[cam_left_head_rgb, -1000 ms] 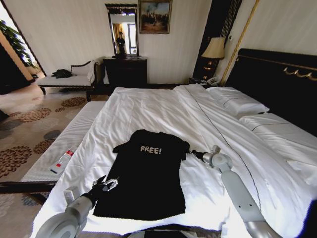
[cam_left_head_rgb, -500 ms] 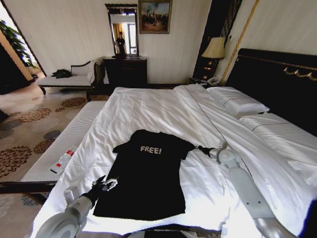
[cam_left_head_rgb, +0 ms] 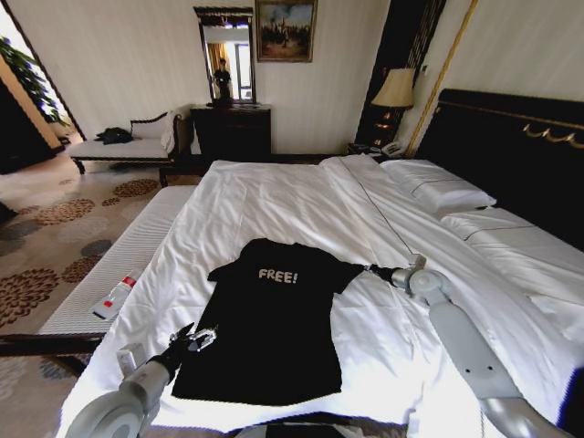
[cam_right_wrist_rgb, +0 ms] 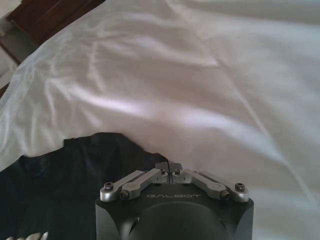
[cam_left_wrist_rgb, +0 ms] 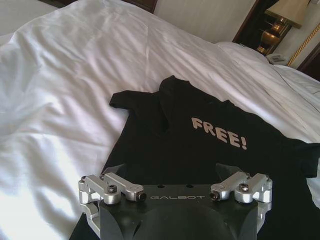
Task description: Fold the clothes on the bed.
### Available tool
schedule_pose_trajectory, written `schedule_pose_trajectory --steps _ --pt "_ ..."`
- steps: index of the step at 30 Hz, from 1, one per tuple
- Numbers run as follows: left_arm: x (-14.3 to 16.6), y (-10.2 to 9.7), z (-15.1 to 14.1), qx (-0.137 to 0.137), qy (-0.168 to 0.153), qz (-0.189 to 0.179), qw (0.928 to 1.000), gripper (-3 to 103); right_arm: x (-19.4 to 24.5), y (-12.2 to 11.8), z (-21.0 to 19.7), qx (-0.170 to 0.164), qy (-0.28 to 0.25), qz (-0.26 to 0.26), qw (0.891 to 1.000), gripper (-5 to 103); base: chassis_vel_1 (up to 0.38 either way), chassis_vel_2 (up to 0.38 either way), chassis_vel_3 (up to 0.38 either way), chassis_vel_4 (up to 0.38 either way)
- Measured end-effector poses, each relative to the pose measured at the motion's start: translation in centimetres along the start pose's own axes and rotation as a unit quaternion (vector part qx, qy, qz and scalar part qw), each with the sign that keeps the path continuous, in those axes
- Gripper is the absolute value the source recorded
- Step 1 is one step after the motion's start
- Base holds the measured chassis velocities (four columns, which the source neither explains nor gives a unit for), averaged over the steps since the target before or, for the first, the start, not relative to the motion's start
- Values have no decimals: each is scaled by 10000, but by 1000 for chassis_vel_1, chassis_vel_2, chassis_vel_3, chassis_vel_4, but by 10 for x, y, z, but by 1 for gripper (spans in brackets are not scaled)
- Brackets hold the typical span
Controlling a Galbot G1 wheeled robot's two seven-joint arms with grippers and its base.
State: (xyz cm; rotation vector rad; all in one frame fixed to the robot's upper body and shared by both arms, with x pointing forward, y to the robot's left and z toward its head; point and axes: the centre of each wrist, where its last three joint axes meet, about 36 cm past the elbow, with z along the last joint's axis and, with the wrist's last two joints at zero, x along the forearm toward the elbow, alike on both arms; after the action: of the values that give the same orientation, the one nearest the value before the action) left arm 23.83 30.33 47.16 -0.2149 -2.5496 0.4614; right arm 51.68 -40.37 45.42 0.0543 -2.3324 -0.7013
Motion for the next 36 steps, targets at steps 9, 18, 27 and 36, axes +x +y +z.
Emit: schedule_pose_trajectory --steps 9,18,27,36 --pt "1 2 -1 -17 -12 -44 10000 100 8 71 11 433 125 -719 9964 0 0 0 0 0" --pt "5 7 -4 -4 -56 -107 9999 100 -10 135 31 983 492 -1128 9875 0 0 0 0 0" --pt "7 10 -6 22 -94 -131 9999 100 -47 145 53 1128 807 -960 9857 0 0 0 0 0" --pt "7 10 -6 37 -106 -131 9999 100 -79 153 66 1112 1005 -847 9851 0 0 0 0 0"
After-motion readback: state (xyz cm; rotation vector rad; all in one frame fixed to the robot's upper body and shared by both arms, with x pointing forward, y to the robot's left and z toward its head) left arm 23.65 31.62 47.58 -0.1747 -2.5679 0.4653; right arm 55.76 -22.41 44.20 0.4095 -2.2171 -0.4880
